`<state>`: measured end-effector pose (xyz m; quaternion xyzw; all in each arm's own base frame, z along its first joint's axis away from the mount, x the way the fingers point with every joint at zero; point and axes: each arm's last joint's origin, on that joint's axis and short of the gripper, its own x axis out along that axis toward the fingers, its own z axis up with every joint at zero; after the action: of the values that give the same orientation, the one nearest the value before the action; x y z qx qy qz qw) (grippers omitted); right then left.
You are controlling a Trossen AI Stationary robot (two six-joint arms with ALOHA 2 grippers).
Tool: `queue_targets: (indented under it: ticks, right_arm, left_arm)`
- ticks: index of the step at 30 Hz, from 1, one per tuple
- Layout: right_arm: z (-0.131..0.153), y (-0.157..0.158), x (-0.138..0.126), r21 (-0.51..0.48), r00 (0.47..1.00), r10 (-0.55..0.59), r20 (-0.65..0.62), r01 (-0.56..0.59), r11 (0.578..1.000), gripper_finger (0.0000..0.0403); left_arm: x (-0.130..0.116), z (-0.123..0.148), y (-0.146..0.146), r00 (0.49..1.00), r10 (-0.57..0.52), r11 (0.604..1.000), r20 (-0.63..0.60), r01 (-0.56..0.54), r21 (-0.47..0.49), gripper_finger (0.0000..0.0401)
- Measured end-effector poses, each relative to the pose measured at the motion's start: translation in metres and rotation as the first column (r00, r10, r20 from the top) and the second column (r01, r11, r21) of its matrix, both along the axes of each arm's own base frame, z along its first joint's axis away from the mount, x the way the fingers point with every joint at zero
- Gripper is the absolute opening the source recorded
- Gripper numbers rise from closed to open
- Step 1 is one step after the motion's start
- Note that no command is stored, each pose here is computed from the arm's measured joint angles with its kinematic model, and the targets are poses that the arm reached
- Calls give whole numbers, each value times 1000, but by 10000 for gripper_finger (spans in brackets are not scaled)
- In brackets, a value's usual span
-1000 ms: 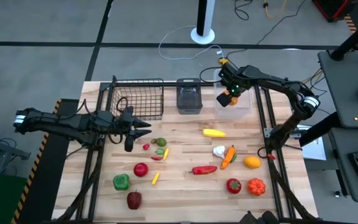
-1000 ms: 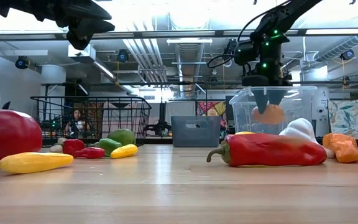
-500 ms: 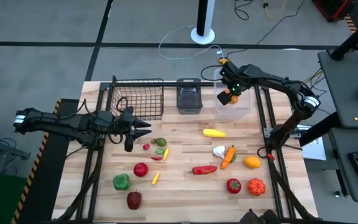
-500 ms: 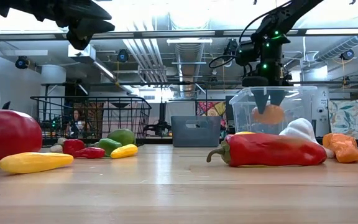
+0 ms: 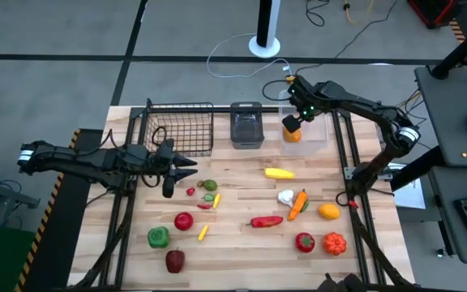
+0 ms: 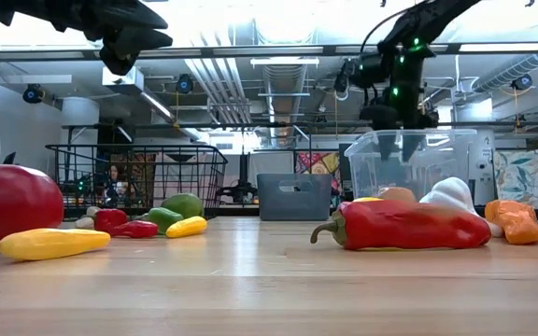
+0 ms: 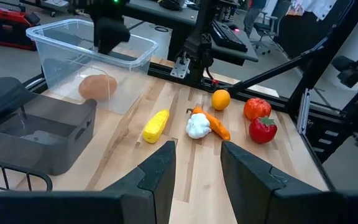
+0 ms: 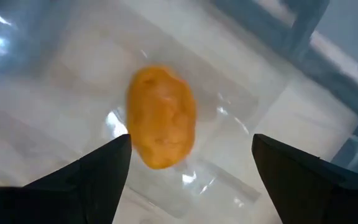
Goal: Sort produce into baskets
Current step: Put the green lemon into the black basket
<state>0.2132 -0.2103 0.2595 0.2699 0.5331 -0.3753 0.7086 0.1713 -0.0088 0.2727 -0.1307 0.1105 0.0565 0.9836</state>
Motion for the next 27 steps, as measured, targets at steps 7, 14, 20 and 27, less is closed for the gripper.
queue_targets:
  ticks: [7, 14, 20, 27]
  right_arm:
    - [47, 39, 6, -142, 981, 96, 168, -72, 987, 304]
    - [80, 108, 15, -237, 902, 295, 316, -226, 945, 292]
    - [86, 161, 26, -299, 779, 464, 423, -363, 882, 288]
    - [78, 200, 33, -337, 761, 521, 387, -410, 848, 285]
  left_arm:
    - [2, 0, 0, 1000, 3, 1000, 8, -3, -13, 113]
    - [15, -5, -2, 1000, -18, 999, 10, 18, -41, 113]
    - [28, -20, -11, 992, -98, 993, -78, 92, -70, 113]
    - [37, -34, -22, 971, -181, 984, -155, 179, -22, 113]
